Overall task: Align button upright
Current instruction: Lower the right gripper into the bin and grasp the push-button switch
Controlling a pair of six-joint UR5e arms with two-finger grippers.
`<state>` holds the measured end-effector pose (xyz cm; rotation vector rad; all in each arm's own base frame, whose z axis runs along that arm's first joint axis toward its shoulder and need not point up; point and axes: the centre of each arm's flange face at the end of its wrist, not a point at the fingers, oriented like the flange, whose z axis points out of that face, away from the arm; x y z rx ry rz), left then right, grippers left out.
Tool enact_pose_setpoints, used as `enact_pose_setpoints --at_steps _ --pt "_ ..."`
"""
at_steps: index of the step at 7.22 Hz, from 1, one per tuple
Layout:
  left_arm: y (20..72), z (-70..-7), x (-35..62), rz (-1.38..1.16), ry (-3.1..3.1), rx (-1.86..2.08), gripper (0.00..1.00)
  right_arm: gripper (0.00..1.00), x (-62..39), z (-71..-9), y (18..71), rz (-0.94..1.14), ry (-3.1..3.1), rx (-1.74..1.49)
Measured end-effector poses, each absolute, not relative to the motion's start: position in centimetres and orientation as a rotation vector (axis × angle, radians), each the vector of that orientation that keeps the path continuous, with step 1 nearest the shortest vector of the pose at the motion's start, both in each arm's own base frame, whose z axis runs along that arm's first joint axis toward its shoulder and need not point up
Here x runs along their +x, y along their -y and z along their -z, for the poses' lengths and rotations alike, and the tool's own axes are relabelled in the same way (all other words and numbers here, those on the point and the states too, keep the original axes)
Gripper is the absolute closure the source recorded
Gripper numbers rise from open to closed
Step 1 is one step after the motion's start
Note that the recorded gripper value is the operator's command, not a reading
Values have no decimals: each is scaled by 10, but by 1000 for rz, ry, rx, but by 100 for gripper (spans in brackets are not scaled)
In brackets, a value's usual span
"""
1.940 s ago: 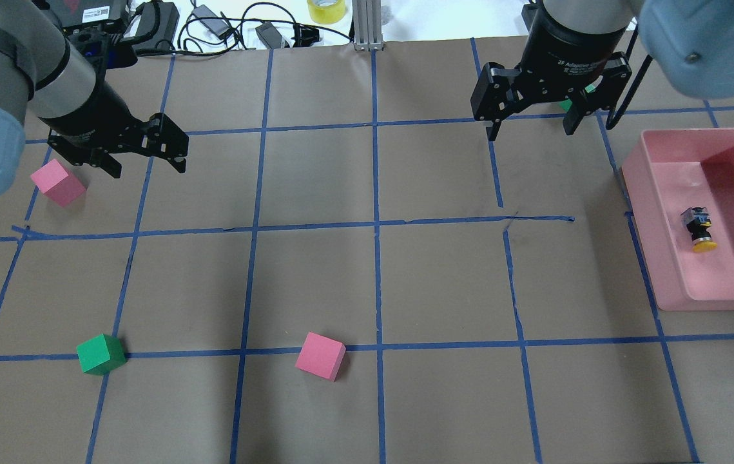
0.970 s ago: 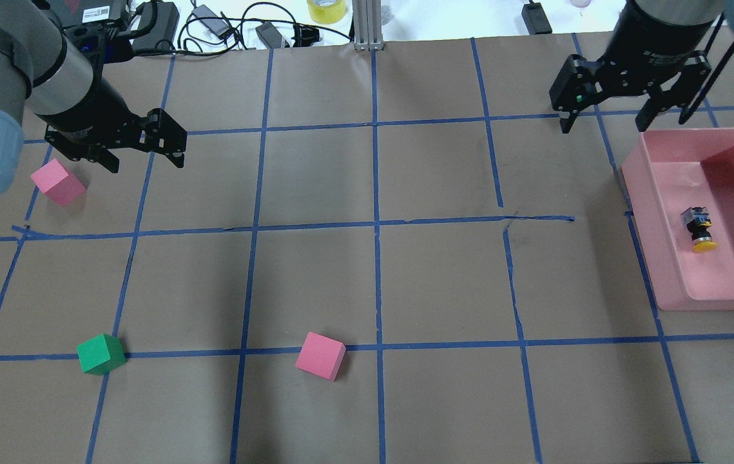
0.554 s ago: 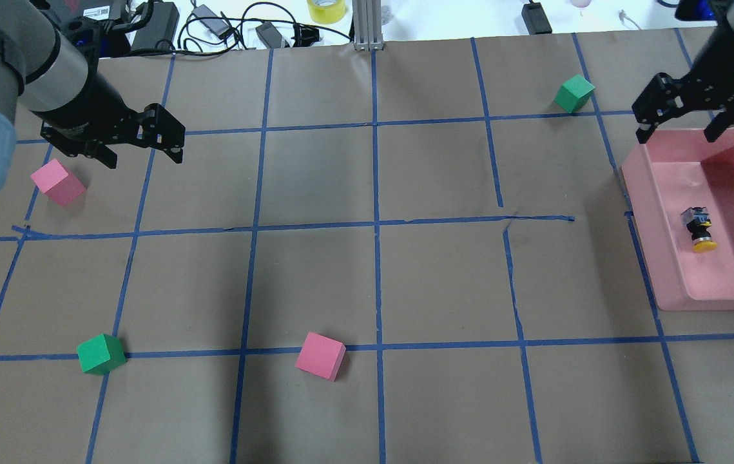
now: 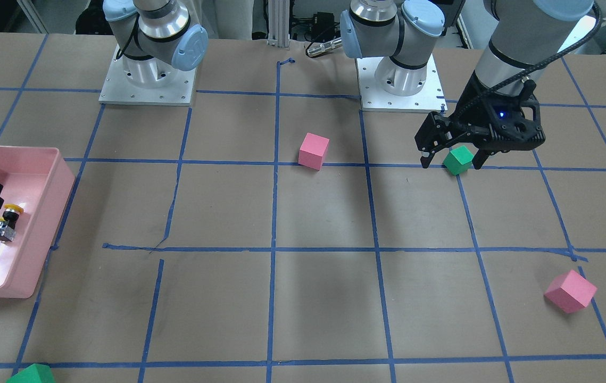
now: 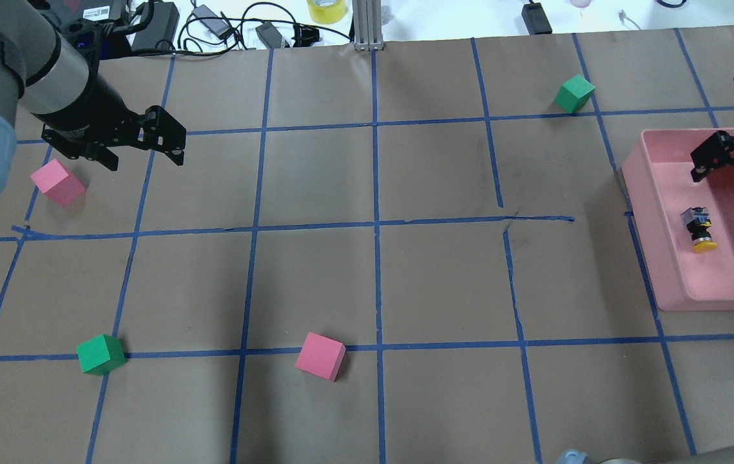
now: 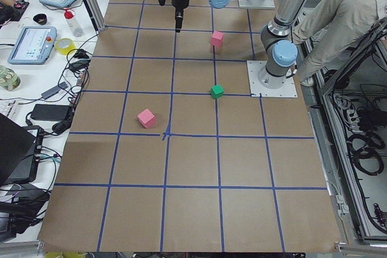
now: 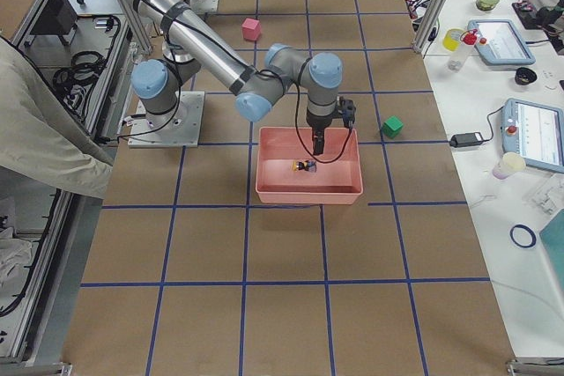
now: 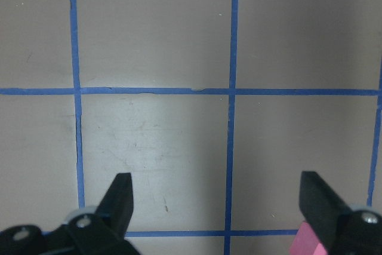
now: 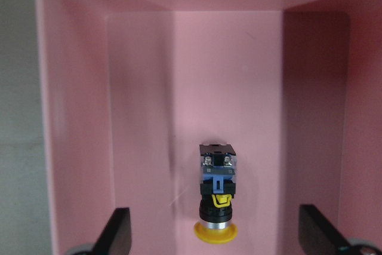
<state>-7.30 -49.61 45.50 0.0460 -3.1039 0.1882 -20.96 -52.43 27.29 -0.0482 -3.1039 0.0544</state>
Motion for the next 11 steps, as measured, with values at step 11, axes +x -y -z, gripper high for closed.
enact_pose_setpoints --at_steps 11 --pt "495 -457 -71 -180 3121 48 0 2 -220 -195 511 8 3119 -49"
